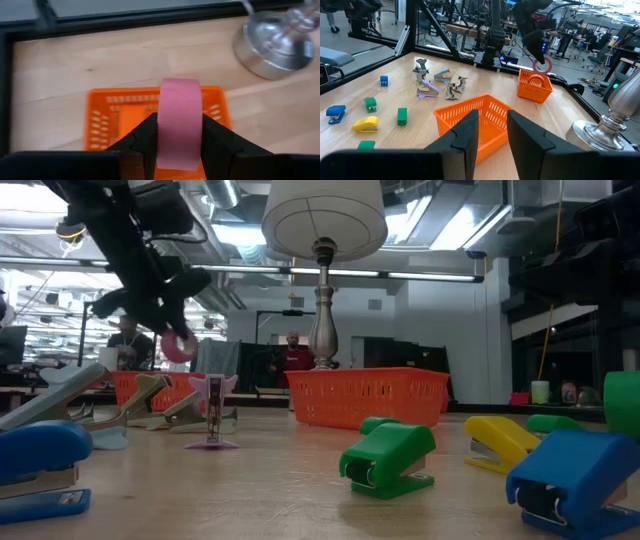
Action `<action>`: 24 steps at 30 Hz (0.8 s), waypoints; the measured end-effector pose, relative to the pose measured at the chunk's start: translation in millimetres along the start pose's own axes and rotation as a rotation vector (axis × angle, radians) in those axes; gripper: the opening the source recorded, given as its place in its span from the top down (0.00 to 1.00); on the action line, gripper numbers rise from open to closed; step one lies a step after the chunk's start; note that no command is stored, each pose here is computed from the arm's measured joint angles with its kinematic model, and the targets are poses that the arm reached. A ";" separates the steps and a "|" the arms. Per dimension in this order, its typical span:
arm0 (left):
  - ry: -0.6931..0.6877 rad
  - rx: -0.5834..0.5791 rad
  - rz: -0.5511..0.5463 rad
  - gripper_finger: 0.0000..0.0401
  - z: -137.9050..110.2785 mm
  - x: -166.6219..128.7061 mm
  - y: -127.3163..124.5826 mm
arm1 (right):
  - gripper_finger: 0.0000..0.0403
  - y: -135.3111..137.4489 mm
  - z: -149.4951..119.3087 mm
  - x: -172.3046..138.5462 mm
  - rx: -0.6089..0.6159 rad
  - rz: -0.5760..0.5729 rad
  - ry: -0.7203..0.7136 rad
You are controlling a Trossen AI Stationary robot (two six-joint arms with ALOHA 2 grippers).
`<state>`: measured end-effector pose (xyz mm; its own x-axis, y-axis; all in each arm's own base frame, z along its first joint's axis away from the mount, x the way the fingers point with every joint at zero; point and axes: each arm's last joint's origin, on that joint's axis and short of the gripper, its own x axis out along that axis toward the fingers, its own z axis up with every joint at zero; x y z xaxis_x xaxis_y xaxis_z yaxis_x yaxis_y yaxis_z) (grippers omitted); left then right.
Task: Pick and place Stapler, Stapler remover, tape
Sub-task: Put the pink tape into the top orange bin
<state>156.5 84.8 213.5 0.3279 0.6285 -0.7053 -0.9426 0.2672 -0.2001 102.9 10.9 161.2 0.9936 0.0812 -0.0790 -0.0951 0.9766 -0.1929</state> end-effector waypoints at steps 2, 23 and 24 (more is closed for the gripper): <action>0.007 0.011 -0.003 0.72 -2.0 2.3 -3.1 | 0.74 0.0 -0.1 0.0 0.000 0.000 0.000; 0.094 0.117 0.232 0.71 -24.6 45.5 -10.8 | 0.74 0.0 0.0 0.0 0.000 0.000 0.000; 0.096 0.116 0.240 0.71 -24.2 46.7 -9.9 | 0.74 0.0 0.0 0.0 0.000 0.000 0.000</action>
<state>179.6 93.9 166.0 0.0837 0.6132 -0.7855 -0.9773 0.2045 0.0555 102.9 10.9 161.2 0.9936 0.0812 -0.0790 -0.0952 0.9766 -0.1929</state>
